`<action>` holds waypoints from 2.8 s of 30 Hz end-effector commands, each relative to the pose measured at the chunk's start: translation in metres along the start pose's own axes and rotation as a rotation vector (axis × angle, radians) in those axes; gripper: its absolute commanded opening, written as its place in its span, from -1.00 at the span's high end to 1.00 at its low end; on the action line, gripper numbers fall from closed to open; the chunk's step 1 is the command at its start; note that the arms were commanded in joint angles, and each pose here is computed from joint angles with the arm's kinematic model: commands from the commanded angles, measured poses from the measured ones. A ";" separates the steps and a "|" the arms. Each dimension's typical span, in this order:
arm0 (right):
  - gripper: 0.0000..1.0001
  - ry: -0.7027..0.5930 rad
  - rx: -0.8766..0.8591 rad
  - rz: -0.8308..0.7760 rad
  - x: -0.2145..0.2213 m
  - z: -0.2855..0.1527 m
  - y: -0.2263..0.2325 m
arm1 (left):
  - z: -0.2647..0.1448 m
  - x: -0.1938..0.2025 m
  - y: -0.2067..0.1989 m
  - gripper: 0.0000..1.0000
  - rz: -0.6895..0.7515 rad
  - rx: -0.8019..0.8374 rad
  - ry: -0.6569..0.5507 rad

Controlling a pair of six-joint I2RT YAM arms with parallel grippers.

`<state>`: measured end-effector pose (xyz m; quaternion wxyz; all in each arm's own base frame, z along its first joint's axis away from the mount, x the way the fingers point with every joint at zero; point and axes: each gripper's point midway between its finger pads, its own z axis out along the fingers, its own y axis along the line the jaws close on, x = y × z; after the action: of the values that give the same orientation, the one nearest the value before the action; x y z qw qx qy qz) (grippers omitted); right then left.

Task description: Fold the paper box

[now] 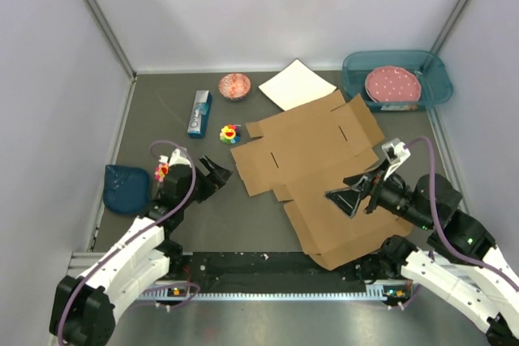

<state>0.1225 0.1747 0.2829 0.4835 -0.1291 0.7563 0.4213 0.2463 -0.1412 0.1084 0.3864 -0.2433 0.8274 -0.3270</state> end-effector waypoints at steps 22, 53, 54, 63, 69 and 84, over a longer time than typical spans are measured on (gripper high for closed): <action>-0.94 -0.014 0.008 0.007 -0.014 0.010 0.004 | 0.098 0.059 -0.010 -0.53 0.042 0.058 0.168; -0.93 -0.166 -0.094 -0.071 -0.091 -0.046 0.058 | -0.093 -0.066 -0.219 1.00 0.671 0.549 0.092; -0.93 -0.165 -0.101 -0.070 -0.090 -0.047 0.059 | -0.090 -0.061 -0.221 1.00 0.663 0.583 0.136; -0.93 -0.180 -0.125 -0.075 -0.088 -0.057 0.062 | -0.109 -0.032 -0.232 1.00 0.550 0.963 0.380; -0.93 -0.164 -0.130 -0.073 -0.088 -0.054 0.064 | -0.128 -0.037 -0.249 1.00 0.583 1.060 0.364; -0.92 -0.066 -0.074 0.026 -0.037 -0.033 0.034 | 0.041 -0.073 -0.190 1.00 0.528 0.772 0.311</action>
<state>0.1002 0.1612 0.3468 0.5071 -0.1377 0.7212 0.4514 0.3080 -0.2369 0.2548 0.3189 0.1734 0.7356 -0.5720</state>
